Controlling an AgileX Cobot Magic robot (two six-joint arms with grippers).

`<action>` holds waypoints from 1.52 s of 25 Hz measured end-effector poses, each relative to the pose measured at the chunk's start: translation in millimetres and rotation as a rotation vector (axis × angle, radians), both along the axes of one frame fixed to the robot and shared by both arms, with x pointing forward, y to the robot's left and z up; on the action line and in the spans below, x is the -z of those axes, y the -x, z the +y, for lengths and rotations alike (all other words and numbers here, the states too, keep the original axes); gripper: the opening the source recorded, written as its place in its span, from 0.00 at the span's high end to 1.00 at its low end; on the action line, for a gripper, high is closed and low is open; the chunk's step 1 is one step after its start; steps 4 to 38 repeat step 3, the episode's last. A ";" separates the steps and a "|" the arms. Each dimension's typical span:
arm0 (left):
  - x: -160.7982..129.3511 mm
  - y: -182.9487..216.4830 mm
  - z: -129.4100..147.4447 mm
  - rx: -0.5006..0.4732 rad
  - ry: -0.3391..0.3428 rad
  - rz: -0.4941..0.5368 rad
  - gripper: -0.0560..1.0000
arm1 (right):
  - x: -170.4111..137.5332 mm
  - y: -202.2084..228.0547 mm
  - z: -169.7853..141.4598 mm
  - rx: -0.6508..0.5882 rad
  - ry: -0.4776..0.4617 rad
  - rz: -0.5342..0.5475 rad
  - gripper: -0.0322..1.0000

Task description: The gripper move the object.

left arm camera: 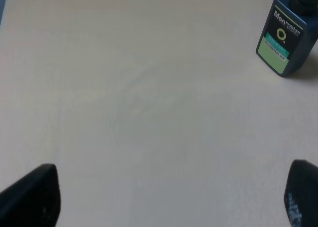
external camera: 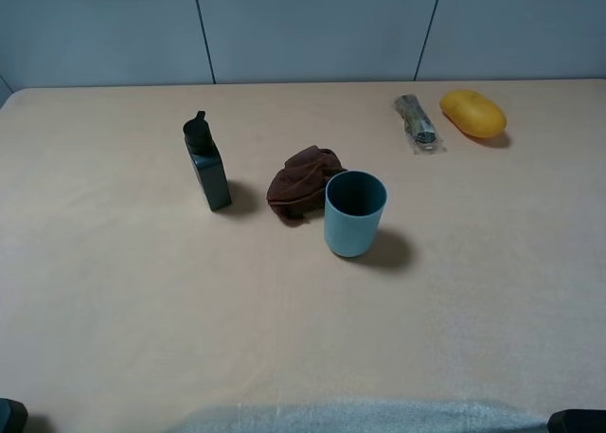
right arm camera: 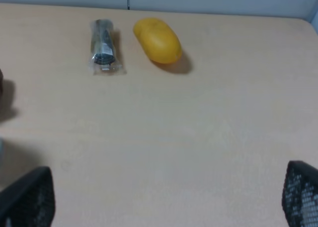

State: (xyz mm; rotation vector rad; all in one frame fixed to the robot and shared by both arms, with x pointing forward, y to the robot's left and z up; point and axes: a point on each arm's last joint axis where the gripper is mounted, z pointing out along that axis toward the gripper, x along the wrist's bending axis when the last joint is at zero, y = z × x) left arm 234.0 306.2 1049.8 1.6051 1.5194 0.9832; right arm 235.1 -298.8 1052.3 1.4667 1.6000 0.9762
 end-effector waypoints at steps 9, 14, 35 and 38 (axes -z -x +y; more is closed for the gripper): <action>0.0 0.0 0.0 0.000 0.000 0.000 0.09 | 0.0 0.0 0.0 0.000 0.000 0.000 0.30; 0.0 0.0 0.0 0.000 0.000 0.000 0.09 | 0.0 0.0 0.0 0.000 0.000 0.000 0.30; 0.0 0.0 0.0 0.000 0.000 0.000 0.09 | 0.0 0.0 0.0 0.000 0.000 0.000 0.30; 0.0 0.0 0.0 0.000 0.000 0.000 0.09 | 0.0 0.0 0.0 0.000 0.000 0.000 0.30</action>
